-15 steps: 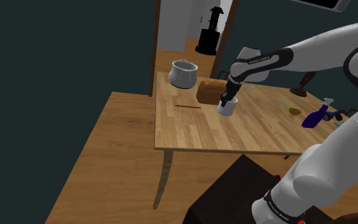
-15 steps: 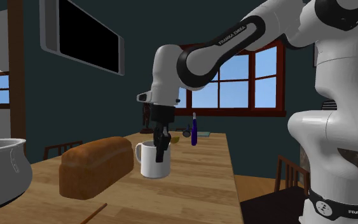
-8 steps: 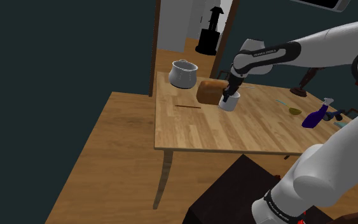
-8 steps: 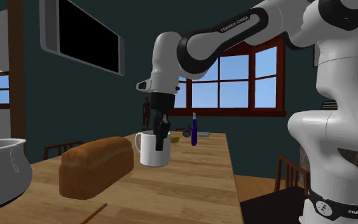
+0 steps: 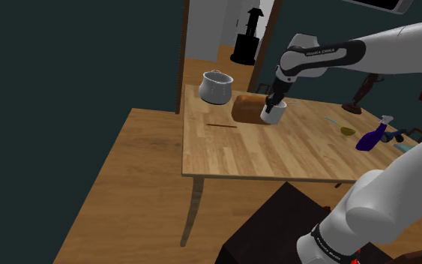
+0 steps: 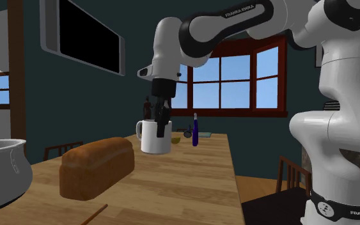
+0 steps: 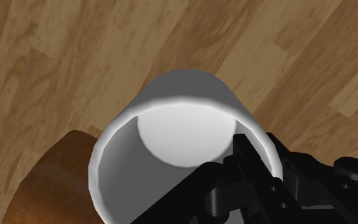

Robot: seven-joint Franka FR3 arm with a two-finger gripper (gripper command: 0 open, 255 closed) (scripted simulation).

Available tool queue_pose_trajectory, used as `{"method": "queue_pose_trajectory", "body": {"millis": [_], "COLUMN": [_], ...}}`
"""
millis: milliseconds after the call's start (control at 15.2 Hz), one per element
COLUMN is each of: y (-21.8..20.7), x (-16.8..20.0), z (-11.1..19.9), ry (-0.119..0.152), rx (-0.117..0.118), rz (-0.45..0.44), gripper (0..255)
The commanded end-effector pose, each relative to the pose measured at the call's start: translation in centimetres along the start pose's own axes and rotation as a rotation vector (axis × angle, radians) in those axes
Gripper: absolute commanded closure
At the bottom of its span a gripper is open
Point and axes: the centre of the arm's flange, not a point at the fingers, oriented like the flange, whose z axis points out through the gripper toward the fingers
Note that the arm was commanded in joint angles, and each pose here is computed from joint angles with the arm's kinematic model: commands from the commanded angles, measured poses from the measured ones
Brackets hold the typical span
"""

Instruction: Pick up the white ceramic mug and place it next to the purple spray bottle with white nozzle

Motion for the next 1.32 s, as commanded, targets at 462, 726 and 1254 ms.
{"method": "queue_pose_trajectory", "body": {"millis": [462, 726, 1254], "y": [0.1, 0.2, 0.3], "x": [0.5, 0.7, 1.1], "z": [-4.8, -6.9, -11.1], "ry": [0.0, 0.0, 0.0], "rx": [0.0, 0.0, 0.0], "rz": [0.0, 0.0, 0.0], "gripper": [255, 255, 255]}}
